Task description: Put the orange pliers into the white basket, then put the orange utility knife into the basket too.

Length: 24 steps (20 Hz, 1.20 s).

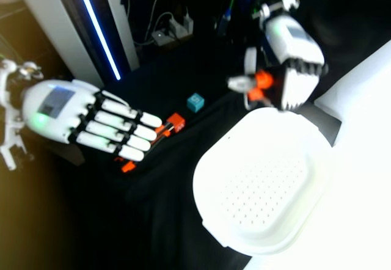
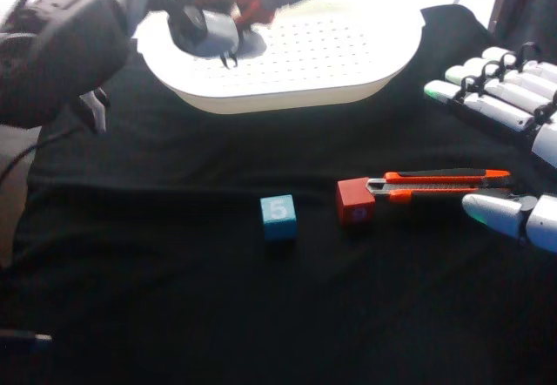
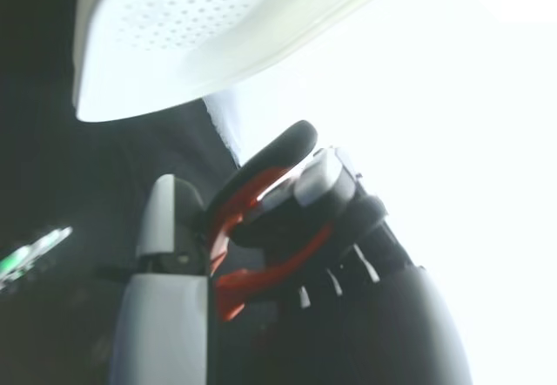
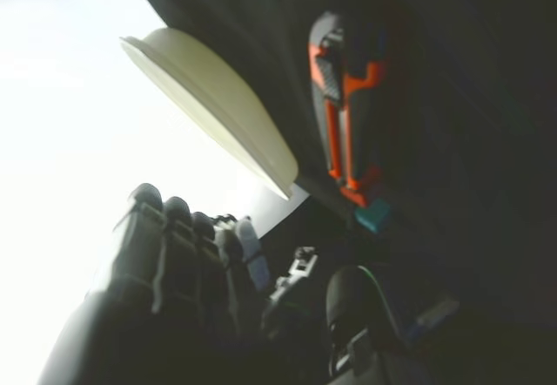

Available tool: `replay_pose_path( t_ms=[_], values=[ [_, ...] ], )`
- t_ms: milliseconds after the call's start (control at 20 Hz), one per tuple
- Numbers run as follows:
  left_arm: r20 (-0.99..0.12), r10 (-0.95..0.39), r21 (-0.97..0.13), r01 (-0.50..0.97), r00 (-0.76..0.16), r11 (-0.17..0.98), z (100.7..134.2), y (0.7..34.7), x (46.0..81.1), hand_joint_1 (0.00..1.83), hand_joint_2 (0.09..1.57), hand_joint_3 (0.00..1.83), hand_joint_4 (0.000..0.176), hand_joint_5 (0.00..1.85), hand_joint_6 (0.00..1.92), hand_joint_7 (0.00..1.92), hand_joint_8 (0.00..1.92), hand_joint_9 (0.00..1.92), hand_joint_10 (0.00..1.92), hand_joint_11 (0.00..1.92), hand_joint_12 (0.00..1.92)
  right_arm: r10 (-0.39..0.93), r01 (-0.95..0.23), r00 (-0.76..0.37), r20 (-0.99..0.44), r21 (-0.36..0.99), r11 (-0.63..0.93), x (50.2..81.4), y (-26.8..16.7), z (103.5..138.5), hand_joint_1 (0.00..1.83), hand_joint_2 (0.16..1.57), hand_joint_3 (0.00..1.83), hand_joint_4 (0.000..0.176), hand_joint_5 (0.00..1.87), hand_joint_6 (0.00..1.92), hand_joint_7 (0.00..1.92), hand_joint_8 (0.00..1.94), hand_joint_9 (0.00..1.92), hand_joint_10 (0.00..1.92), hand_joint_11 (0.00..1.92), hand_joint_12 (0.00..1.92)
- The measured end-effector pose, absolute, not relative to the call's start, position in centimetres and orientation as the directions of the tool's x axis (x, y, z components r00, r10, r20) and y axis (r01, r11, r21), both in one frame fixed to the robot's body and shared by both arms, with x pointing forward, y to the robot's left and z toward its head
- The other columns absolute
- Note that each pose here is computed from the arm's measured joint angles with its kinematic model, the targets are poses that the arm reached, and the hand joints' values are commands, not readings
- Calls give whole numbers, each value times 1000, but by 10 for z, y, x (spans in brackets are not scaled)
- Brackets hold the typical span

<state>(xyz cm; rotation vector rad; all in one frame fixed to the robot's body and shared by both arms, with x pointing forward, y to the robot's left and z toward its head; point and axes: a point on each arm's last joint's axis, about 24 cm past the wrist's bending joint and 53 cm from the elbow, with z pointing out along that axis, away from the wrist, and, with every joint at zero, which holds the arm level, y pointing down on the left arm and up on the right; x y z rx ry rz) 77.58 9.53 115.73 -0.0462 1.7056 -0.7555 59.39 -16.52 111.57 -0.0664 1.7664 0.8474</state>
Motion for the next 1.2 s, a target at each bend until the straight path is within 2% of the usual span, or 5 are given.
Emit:
replay_pose_path(
  t_ms=[250, 300, 450, 1000, 1200],
  values=[
    [-817, -429, -544, 269, -386, 795, 1123, 97, 790, 990, 1428, 6, 15, 397, 1827, 506, 1789, 500, 1921, 685, 1921, 353, -448, -378, -856, 503, 739, 593, -164, 1116, 376, 1318, 0, 20, 0, 0, 0, 0, 0, 0, 0, 0],
    [-810, -431, -550, 261, -398, 793, 1120, 97, 789, 885, 1406, 0, 0, 467, 1738, 269, 1131, 249, 1411, 243, 1818, 354, -445, -379, -855, 504, 740, 594, -165, 1116, 382, 1319, 0, 23, 0, 0, 0, 0, 0, 0, 0, 0],
    [-803, -440, -559, 253, -402, 790, 1119, 98, 789, 801, 1278, 0, 16, 261, 248, 286, 92, 164, 487, 1, 1278, 355, -447, -380, -854, 505, 739, 593, -164, 1116, 393, 1319, 0, 25, 0, 0, 0, 0, 0, 0, 0, 0],
    [-869, -408, -489, 362, -280, 794, 1149, 119, 743, 528, 1323, 6, 39, 4, 0, 0, 0, 0, 0, 0, 15, 376, -446, -395, -838, 533, 719, 597, -160, 1112, 428, 1294, 0, 10, 0, 0, 0, 0, 0, 0, 0, 0],
    [-895, -426, -437, 452, -133, 778, 1182, 153, 688, 454, 1382, 0, 94, 156, 25, 124, 2, 172, 56, 0, 544, 377, -439, -413, -829, 544, 716, 613, -148, 1102, 478, 1281, 0, 14, 0, 0, 0, 0, 0, 0, 0, 0]
  ],
)
